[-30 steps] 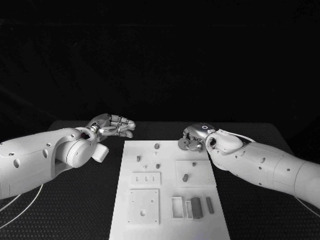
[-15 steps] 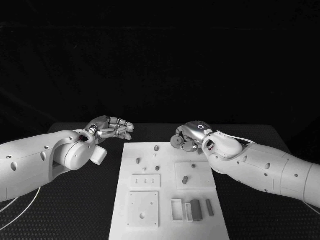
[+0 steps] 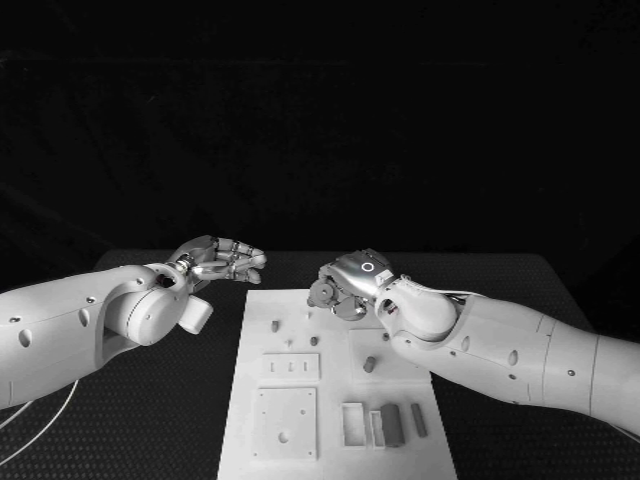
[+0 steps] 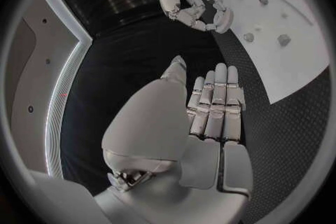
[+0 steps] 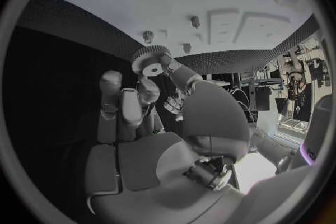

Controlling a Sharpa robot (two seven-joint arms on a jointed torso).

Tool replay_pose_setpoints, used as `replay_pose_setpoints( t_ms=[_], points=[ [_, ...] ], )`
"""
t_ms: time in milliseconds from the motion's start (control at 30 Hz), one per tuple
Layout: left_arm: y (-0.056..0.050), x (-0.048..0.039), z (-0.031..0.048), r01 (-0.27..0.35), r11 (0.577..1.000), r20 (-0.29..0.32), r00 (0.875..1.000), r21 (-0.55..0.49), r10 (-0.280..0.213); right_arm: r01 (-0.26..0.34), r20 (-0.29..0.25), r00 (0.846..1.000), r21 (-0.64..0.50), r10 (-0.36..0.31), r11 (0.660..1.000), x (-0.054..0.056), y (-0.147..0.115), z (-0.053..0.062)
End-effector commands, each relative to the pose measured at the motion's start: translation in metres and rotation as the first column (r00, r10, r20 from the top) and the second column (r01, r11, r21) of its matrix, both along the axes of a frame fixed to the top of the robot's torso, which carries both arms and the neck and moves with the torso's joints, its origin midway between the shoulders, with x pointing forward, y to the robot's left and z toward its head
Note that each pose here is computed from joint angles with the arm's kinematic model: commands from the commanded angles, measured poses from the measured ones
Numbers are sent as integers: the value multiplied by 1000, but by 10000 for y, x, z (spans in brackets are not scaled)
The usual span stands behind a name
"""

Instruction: Assemble the parts on the task board

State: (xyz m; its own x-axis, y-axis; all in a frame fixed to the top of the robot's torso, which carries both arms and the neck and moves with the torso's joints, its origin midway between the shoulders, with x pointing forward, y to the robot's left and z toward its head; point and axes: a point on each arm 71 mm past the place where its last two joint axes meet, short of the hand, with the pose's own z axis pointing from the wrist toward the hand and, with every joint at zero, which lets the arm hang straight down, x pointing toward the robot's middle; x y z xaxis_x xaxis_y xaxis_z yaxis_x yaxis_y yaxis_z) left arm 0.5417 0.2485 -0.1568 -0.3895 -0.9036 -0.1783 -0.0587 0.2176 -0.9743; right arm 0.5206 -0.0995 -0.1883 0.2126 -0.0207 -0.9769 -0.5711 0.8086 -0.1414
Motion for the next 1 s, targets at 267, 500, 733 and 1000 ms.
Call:
replay_pose_setpoints(
  t_ms=[267,500,733,1000],
  points=[
    [-43,7,15,17,1000,16,1000,-7,-17,3,20,1000,-65,-1,998,-20,261,-130],
    [-48,14,14,18,1000,16,1000,-7,-18,7,-9,1000,-84,-8,996,5,329,-231],
    [-59,18,14,20,1000,16,1000,-7,-20,7,-19,1000,-99,-9,995,20,369,-269],
    [-103,23,12,29,1000,15,999,-8,-29,13,-24,1000,-115,-16,993,45,374,-339]
  ],
)
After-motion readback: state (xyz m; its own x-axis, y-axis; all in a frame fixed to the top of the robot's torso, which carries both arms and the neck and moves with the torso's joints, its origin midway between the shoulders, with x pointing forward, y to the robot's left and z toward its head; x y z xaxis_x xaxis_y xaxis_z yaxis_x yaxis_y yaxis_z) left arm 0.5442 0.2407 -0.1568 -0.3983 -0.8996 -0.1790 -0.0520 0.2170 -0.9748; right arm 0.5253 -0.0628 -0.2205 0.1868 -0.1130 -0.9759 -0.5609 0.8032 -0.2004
